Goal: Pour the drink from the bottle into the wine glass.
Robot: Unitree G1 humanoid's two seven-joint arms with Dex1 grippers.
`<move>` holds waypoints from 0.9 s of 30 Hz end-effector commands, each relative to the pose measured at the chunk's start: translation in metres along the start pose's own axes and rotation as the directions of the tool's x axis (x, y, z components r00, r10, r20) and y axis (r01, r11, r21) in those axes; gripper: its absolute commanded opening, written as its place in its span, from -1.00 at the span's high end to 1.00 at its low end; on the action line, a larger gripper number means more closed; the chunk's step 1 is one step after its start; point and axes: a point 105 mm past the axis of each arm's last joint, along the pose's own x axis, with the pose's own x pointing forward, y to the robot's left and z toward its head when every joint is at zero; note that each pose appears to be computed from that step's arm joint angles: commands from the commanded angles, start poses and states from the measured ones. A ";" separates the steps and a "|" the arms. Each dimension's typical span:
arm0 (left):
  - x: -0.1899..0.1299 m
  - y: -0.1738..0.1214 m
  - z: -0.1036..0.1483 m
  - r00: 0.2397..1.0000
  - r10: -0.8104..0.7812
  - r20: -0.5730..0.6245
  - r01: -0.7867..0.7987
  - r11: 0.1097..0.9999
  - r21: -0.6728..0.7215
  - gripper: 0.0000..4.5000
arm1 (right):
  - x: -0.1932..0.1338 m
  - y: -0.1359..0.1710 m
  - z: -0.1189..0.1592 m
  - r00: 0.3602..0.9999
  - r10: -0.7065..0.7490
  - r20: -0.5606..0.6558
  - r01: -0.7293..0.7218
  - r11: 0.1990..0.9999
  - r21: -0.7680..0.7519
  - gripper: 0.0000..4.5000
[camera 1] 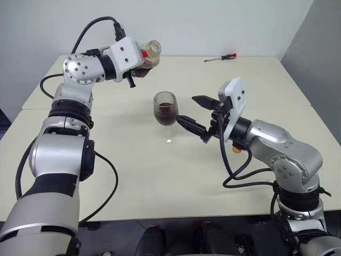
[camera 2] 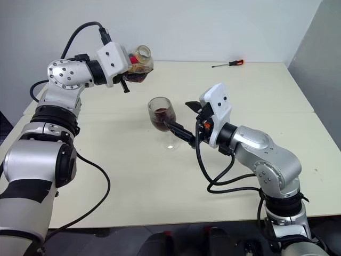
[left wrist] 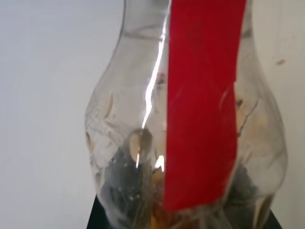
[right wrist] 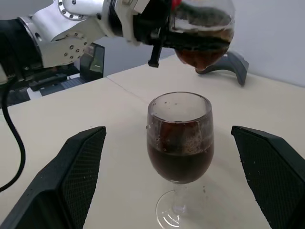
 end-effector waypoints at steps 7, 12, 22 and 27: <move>-0.046 0.016 -0.045 0.904 0.409 -0.126 -0.424 0.810 -0.406 0.54 | -0.035 0.031 -0.006 0.986 0.164 0.035 -0.164 0.986 -0.010 -1.00; -0.072 -0.015 -0.083 0.817 0.495 -0.297 -0.575 0.649 -0.498 0.54 | -0.040 0.028 -0.019 0.988 0.153 0.005 -0.152 0.988 -0.017 -1.00; -0.068 -0.069 -0.100 0.790 0.490 -0.369 -0.602 0.502 -0.622 0.54 | -0.032 0.022 -0.018 0.995 0.094 0.027 -0.093 0.995 -0.033 -1.00; -0.068 -0.079 -0.102 0.788 0.472 -0.395 -0.612 0.528 -0.589 0.54 | -0.033 0.022 -0.017 0.996 0.087 0.029 -0.085 0.996 -0.037 -1.00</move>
